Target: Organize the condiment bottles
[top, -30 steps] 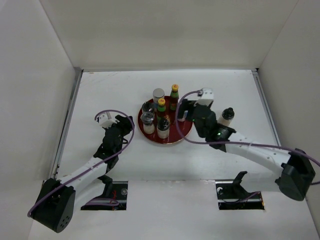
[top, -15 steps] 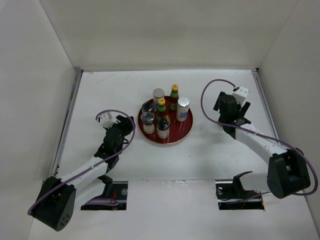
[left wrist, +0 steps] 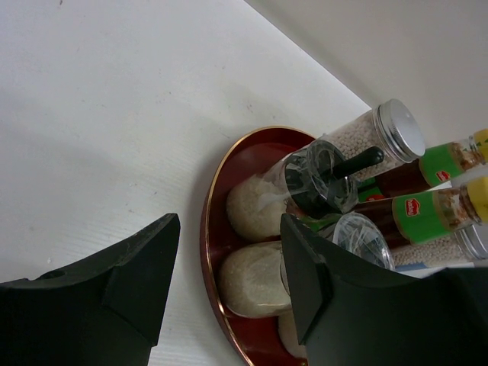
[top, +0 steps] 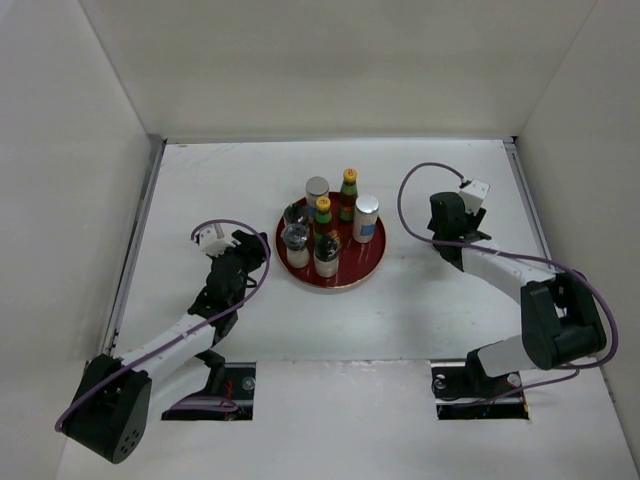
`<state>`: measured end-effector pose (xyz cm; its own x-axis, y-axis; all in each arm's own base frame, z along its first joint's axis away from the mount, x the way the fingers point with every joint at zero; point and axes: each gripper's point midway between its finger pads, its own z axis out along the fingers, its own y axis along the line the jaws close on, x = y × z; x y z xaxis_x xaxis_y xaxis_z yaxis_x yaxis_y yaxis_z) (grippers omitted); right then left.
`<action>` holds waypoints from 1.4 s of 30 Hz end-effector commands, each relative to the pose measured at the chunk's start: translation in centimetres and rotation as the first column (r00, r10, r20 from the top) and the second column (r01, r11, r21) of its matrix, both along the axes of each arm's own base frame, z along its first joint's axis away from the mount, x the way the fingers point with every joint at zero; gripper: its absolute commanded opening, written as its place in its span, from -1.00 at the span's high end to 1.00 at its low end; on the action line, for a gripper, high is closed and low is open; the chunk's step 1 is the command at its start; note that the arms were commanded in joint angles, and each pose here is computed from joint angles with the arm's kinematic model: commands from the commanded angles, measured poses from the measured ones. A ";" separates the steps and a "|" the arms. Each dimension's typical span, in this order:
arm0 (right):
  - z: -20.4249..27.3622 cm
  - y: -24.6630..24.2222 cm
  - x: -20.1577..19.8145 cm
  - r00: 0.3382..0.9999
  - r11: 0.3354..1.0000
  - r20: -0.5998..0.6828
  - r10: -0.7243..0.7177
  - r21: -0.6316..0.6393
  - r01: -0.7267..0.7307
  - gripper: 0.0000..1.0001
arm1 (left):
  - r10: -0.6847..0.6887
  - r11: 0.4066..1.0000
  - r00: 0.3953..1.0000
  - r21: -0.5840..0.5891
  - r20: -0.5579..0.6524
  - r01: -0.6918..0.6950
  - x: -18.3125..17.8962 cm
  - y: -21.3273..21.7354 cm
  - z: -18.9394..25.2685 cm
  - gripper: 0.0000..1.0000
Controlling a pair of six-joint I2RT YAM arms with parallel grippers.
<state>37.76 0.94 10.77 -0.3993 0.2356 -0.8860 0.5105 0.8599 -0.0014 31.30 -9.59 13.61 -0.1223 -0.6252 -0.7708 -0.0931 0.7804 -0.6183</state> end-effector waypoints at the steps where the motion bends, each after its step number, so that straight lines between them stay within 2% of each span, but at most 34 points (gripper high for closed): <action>1: 2.9 0.4 0.7 0.996 1.000 0.089 -0.005 0.023 0.003 -0.09 | 0.002 0.999 0.999 -0.036 0.054 0.000 0.1 0.0 1.4 -0.08; 4: 5.7 3.4 -0.6 0.985 0.996 0.151 0.082 0.005 -0.084 -0.03 | 0.009 0.999 0.998 -0.032 0.058 -0.007 0.1 0.2 1.5 -0.08; 8: 7.8 9.5 -3.3 0.946 0.961 0.177 0.270 0.007 -0.276 -0.01 | 0.012 0.999 0.999 -0.030 0.050 -0.010 0.3 0.3 1.2 -0.08; 12: 8.6 16.5 -5.4 0.879 0.891 0.227 0.420 0.083 -0.447 0.01 | 0.032 0.999 0.998 -0.021 0.046 -0.031 0.6 0.8 1.2 -0.08; 16: 9.4 22.0 -5.3 0.812 0.824 0.283 0.511 0.105 -0.556 -0.01 | 0.047 0.999 0.997 -0.024 0.056 -0.046 0.5 1.3 1.5 -0.08; 20: 9.1 25.2 -4.2 0.763 0.783 0.300 0.573 0.075 -0.617 -0.04 | 0.050 0.999 0.998 -0.019 0.049 -0.049 0.5 1.4 1.2 -0.08; 26: 7.1 27.0 -3.0 0.746 0.770 0.287 0.600 0.043 -0.636 -0.10 | 0.062 0.998 0.997 -0.019 0.048 -0.062 0.5 1.8 1.1 -0.08; 28: 5.8 27.1 -3.0 0.752 0.772 0.261 0.605 0.040 -0.635 -0.19 | 0.064 0.998 0.997 -0.014 0.038 -0.063 0.7 1.8 0.9 -0.09; 30: 4.8 27.1 -3.0 0.756 0.773 0.244 0.607 0.040 -0.633 -0.36 | 0.057 0.998 0.998 -0.007 0.022 -0.057 0.9 1.6 0.5 -0.11; 35: 6.1 26.8 -3.2 0.747 0.768 0.268 0.609 0.038 -0.640 -0.78 | 0.054 0.999 0.998 -0.001 0.007 -0.054 1.3 1.5 0.2 -0.38; 38: 8.8 26.1 -3.7 0.731 0.764 0.320 0.603 0.034 -0.645 -1.00 | 0.068 0.998 0.998 0.000 0.009 -0.068 1.2 1.9 0.5 -0.68; 39: 9.9 25.6 -4.0 0.727 0.766 0.343 0.595 0.032 -0.642 -1.00 | 0.076 0.997 0.997 0.000 0.005 -0.076 1.2 2.1 0.6 -0.97; 42: 12.6 23.3 -4.6 0.727 0.785 0.424 0.541 0.056 -0.617 -1.00 | 0.094 0.996 0.995 0.011 -0.014 -0.094 1.0 2.7 0.8 -1.00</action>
